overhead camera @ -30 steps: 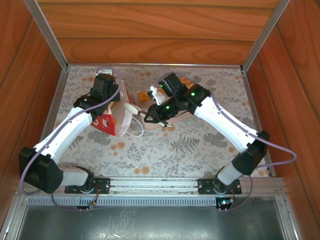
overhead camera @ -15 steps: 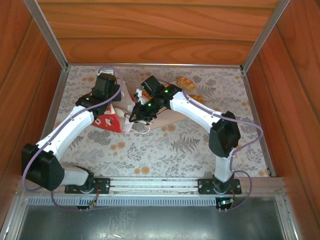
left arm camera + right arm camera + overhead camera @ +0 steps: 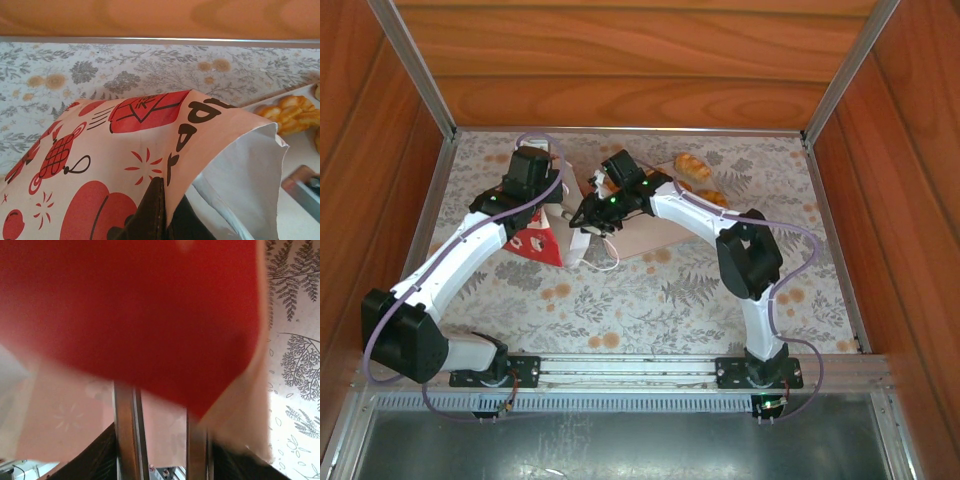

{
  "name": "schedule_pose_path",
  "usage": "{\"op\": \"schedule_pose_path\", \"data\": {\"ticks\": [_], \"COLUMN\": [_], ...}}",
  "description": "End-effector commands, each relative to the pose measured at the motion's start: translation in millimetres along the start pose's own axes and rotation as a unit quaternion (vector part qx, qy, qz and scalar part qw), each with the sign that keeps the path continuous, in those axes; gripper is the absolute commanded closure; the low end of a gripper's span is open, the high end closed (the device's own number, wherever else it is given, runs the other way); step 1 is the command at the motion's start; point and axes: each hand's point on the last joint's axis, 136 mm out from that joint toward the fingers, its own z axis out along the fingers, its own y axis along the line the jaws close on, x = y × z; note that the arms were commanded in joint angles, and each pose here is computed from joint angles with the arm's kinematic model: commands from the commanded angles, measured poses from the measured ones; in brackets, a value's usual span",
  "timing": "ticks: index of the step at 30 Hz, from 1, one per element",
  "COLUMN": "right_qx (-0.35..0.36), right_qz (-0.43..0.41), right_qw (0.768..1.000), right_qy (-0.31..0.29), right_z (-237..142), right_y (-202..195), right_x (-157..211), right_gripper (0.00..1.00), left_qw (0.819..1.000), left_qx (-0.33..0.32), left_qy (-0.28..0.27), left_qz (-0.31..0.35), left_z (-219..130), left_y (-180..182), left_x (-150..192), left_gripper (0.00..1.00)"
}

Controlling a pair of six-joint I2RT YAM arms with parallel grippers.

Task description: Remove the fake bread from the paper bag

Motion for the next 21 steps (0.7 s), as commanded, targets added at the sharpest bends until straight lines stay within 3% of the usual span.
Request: {"op": "schedule_pose_path", "data": {"ticks": [1, 11, 21], "right_qx": [-0.024, -0.036, -0.039], "right_qz": [-0.006, -0.001, 0.004], "right_qw": [1.000, 0.999, 0.999], "right_qy": [-0.014, -0.016, -0.015], "right_z": [-4, 5, 12], "right_y": [14, 11, 11], "right_x": [-10, -19, -28], "right_gripper": [0.58, 0.52, 0.52], "left_qw": [1.000, 0.998, 0.998], "left_qx": [0.024, 0.054, 0.066], "left_qy": [-0.014, -0.009, -0.006], "left_qz": [0.008, 0.013, 0.009], "left_z": [-10, -10, -9], "left_y": [-4, -15, -20], "left_x": [-8, -9, -8], "left_gripper": [1.00, 1.00, 1.00]}}
